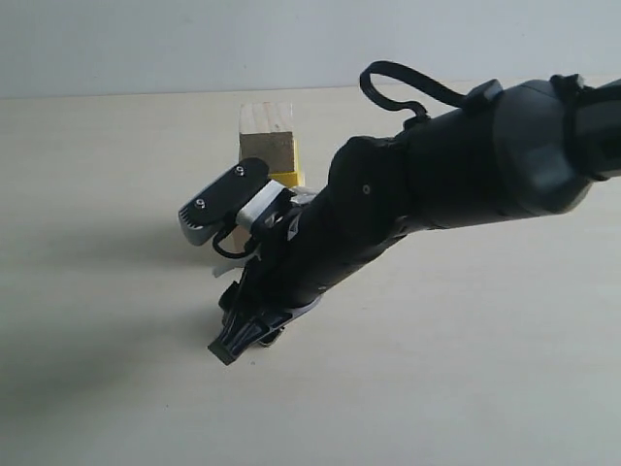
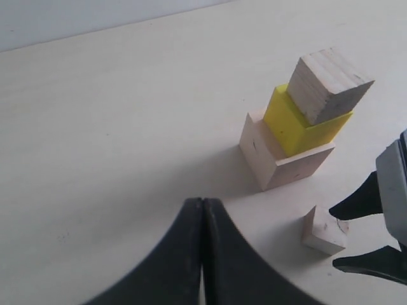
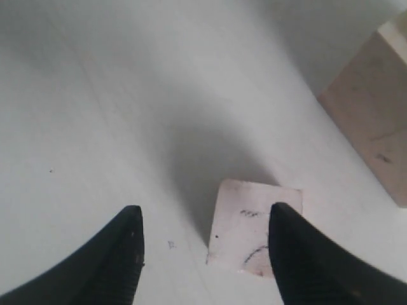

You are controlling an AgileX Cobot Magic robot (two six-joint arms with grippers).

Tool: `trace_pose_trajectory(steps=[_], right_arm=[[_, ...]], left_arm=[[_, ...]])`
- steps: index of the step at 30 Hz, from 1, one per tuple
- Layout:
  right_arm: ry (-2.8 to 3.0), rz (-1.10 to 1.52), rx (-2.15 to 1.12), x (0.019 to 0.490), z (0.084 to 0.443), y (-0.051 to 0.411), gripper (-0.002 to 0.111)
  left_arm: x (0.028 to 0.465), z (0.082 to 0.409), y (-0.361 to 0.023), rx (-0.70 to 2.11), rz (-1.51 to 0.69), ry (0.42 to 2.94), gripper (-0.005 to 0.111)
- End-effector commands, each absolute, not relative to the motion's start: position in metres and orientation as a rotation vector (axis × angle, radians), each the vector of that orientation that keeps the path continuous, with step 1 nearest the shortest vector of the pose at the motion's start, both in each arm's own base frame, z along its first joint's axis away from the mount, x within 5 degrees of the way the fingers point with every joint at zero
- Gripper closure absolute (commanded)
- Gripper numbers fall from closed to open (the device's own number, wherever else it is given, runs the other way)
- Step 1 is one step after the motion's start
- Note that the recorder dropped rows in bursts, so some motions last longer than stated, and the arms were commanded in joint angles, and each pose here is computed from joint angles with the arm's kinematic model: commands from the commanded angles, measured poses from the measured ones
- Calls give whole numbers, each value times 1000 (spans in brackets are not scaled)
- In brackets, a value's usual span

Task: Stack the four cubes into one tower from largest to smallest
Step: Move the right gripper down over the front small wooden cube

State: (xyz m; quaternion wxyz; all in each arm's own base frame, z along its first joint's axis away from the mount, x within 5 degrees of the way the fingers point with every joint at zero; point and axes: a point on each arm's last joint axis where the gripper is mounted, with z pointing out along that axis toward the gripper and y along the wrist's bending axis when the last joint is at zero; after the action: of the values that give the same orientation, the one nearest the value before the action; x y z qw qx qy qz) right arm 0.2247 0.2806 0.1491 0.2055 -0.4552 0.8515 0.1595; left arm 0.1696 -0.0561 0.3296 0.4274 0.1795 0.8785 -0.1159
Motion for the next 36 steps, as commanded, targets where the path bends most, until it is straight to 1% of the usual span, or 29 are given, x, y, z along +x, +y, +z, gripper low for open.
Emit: trace_pose_trajectory(steps=[1, 4, 25, 32, 36], right_arm=[[2405, 366, -1295, 229, 146, 282, 52], [2409, 334, -1317, 231, 143, 282, 52], [2426, 342, -1287, 232, 142, 282, 52], [2461, 323, -1307, 232, 127, 283, 52], [2466, 325, -1303, 232, 127, 283, 52]], left_arm=[[167, 330, -56, 444, -303, 2205, 107], [167, 330, -56, 444, -303, 2205, 107], [167, 330, -56, 444, -303, 2205, 107], [167, 330, -56, 444, -303, 2205, 107], [167, 330, -56, 444, -303, 2205, 107]])
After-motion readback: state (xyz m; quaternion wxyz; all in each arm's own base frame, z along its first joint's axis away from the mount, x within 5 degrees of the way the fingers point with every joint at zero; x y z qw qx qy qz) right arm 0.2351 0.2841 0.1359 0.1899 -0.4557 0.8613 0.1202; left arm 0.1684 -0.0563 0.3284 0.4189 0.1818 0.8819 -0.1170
